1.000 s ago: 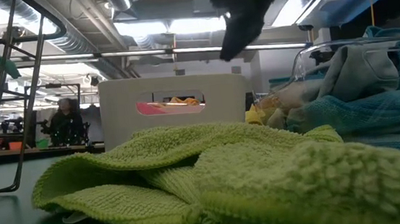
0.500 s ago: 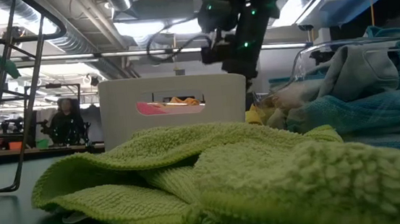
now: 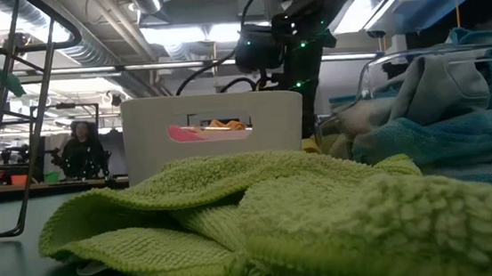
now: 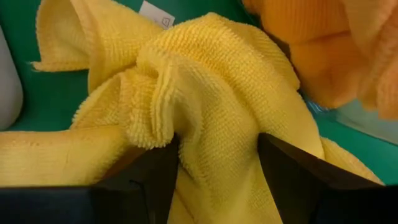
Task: Sort microfiber towel by color & place in baskets
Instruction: Put the yellow microfiber towel into the right transparent bin
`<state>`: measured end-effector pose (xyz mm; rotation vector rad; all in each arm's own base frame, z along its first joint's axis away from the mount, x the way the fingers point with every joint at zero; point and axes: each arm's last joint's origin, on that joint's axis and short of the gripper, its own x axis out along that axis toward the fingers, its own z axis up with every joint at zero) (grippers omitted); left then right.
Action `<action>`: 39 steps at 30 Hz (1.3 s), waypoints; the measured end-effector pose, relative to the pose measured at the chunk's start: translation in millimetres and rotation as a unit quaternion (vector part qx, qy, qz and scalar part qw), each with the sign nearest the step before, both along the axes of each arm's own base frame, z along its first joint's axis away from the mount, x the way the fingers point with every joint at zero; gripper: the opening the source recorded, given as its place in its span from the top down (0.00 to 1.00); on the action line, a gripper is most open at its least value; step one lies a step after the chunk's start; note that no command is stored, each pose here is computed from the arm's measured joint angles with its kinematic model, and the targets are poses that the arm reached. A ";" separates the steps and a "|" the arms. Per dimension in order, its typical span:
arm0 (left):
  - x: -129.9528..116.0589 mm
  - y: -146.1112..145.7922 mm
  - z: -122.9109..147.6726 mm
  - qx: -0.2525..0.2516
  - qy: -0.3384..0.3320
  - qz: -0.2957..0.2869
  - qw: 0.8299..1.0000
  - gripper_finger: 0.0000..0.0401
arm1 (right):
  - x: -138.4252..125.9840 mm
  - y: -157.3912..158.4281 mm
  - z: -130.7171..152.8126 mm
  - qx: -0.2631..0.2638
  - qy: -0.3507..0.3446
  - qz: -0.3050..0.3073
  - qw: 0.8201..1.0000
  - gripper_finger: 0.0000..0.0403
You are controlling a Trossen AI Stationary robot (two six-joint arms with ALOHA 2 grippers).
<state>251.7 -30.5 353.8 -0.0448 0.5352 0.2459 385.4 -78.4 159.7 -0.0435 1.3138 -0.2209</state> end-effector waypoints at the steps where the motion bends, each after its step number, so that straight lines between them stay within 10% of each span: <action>1: 0.0 0.0 0.0 0.000 0.000 0.000 1.000 0.74 | 0.0 0.0 -0.1 0.000 0.000 0.000 1.000 0.45; 9: 0.1 0.0 -0.3 0.000 0.001 0.000 1.000 0.74 | 0.5 -0.1 1.1 -0.001 -0.007 0.000 1.000 0.52; 23: 0.0 -0.1 -0.3 0.000 0.001 0.000 1.000 0.74 | -3.8 0.9 10.6 -0.002 -0.013 0.000 1.000 0.97; 39: -24.4 4.0 20.3 -0.006 -0.045 0.002 0.999 0.74 | -9.0 2.2 24.1 0.003 -0.019 -0.002 1.000 0.97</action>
